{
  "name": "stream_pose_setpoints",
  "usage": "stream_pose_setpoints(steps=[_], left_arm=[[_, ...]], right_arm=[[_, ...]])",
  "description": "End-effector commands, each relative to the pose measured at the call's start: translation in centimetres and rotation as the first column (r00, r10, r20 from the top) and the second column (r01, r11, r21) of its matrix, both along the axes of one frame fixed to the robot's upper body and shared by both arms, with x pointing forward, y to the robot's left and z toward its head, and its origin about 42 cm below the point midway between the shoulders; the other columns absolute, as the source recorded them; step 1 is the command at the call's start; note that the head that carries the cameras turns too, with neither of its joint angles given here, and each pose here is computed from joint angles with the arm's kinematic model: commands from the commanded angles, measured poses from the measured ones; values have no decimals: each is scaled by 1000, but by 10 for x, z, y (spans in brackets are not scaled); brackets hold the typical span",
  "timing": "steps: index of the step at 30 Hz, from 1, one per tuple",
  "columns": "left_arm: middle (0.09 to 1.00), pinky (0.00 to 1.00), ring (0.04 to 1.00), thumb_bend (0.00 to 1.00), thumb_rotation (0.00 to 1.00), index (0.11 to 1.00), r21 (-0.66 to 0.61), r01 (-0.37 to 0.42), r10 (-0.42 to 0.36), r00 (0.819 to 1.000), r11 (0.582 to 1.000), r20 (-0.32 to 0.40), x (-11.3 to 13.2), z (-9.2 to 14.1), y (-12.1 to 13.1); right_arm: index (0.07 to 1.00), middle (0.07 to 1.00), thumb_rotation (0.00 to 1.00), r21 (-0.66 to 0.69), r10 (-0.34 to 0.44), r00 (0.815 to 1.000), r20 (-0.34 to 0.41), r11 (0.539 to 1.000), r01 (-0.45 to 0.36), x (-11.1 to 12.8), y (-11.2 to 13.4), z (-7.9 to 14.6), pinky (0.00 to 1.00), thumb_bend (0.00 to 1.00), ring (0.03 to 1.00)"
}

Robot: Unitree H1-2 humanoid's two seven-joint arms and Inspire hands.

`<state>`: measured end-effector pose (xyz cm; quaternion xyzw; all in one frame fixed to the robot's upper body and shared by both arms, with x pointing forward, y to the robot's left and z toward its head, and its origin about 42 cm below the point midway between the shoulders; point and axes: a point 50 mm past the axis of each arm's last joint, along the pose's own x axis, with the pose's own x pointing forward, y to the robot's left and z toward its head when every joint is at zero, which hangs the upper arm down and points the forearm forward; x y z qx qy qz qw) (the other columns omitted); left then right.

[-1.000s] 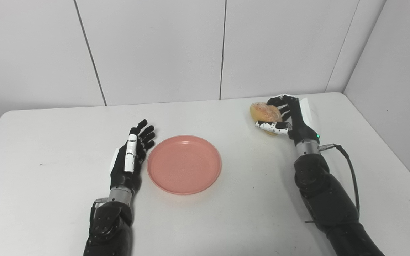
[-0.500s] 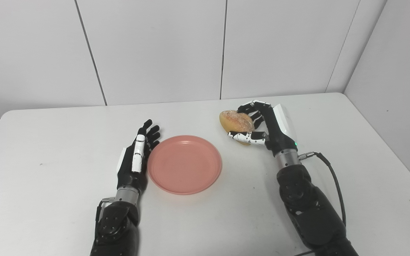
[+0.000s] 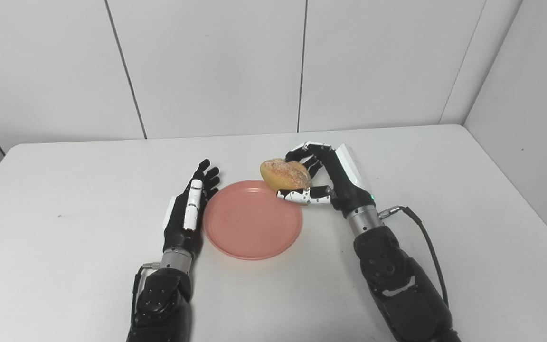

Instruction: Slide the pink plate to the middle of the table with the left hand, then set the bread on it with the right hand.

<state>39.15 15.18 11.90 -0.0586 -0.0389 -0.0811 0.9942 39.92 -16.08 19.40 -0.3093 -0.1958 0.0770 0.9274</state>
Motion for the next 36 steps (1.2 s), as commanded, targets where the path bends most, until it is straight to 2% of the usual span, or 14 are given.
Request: stream_pose_setpoints(steps=[1,6,11,12,14,26,29,30,36], left_arm=[[906,924,917,421,1000,909,-3,5,-4,999,1000,34,0,9,-10],[909,926,919,435,1000,910,-28,3,-2,999,1000,34,1,10,-14],[908,911,914,447,1000,910,12,-18,17,999,1000,42,3,9,-16],[906,905,912,449,1000,908,23,-21,20,999,1000,43,3,9,-16],[905,902,910,451,1000,908,37,-28,26,998,999,50,4,9,-16],[894,888,900,469,1000,896,49,-62,59,996,997,68,7,10,-18],[895,893,902,458,1000,895,53,-65,61,996,997,68,7,11,-17],[893,890,899,458,1000,894,54,-65,62,996,996,69,7,11,-17],[893,888,899,464,1000,895,49,-64,61,995,997,73,7,11,-15]], right_arm=[[494,549,124,1,35,995,96,999,-35,6,10,19,396,498,466],[495,561,125,-33,84,994,73,996,-82,7,23,11,404,496,478],[495,535,126,-77,112,992,66,991,-107,10,32,0,387,498,459],[523,480,41,-85,116,991,69,990,-110,10,33,-2,379,509,456],[533,461,13,-118,128,989,80,986,-118,11,35,-4,372,512,451],[545,435,0,-263,163,981,110,956,-129,20,41,-16,314,511,394],[521,471,0,-288,160,979,123,950,-119,21,41,-16,409,516,502],[507,575,69,-295,158,980,122,948,-117,21,40,-16,481,508,572],[499,766,157,-339,175,974,145,934,-117,20,38,-15,655,497,731]])
